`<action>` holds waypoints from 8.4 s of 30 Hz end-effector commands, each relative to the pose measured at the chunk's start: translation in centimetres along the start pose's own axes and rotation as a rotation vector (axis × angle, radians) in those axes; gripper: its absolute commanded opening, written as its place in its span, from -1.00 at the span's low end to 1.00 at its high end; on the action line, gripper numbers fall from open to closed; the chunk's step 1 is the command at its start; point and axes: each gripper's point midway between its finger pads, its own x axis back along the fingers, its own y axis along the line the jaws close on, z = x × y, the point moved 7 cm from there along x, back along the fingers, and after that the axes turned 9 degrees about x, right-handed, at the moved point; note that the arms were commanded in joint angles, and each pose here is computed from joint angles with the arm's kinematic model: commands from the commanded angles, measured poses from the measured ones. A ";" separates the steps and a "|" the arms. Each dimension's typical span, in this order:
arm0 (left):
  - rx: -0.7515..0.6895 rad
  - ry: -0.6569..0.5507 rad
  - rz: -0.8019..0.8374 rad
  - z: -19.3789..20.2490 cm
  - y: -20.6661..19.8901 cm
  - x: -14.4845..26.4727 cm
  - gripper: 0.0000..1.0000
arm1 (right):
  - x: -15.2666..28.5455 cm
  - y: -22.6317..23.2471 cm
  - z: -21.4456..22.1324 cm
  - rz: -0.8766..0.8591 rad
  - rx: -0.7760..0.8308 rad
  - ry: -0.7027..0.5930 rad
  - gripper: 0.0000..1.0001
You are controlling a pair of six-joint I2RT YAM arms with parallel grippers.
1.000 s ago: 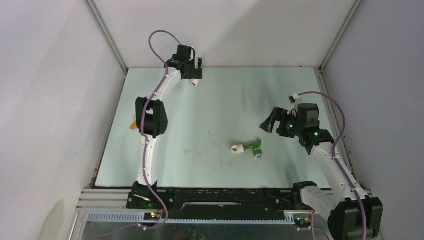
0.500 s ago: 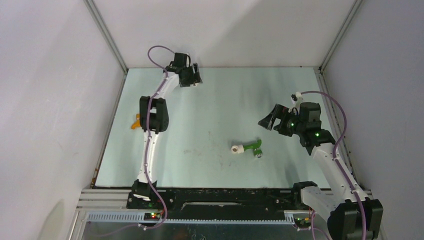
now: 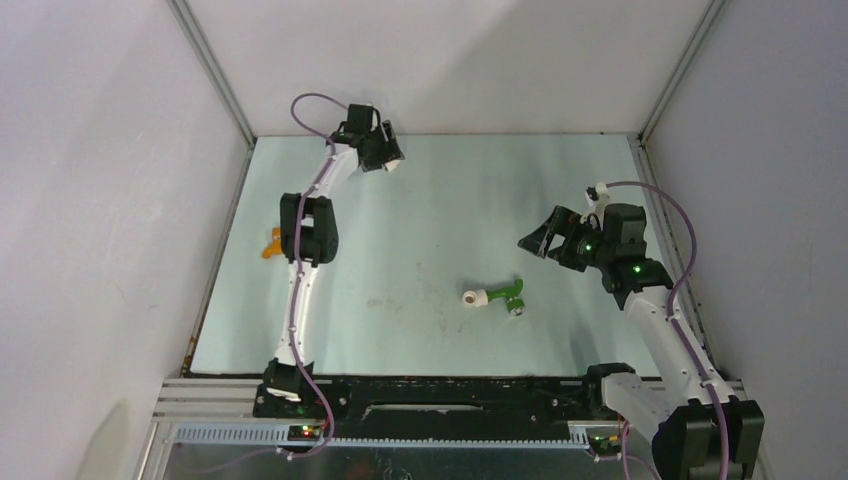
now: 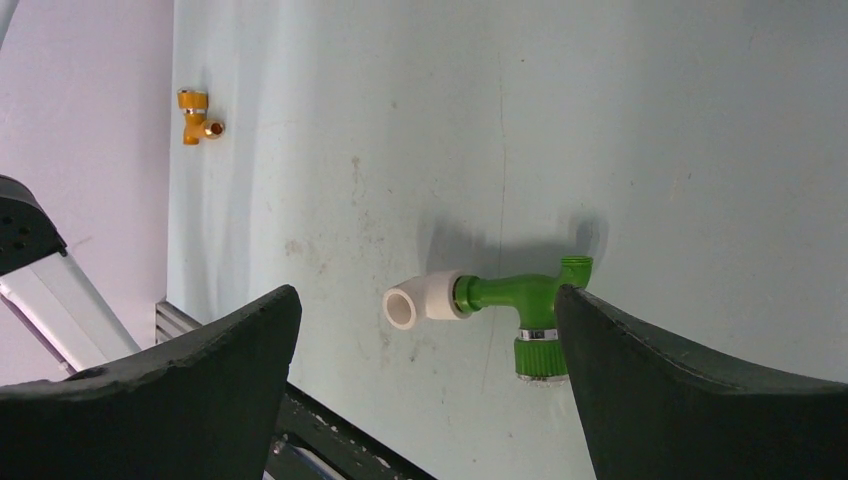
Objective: Install the water faucets
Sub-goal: Move the adaptor to the center of the board, then adjust the adaptor at the center of the board, then pick up the water faucet from the center of the board.
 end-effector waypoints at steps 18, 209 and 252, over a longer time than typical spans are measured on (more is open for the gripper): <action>0.091 -0.053 0.132 -2.0 -1.7 -0.3 -0.16 | 0.3 -0.3 -1.2 -0.043 0.014 -0.038 0.98; 0.174 0.039 1.058 24.8 -1.5 36.1 0.25 | -8.2 20.0 2.3 -0.828 0.110 0.294 -1.00; 0.334 -0.317 -0.465 3.6 15.3 28.8 -1.00 | -3.3 9.2 4.5 -0.365 0.165 0.241 0.86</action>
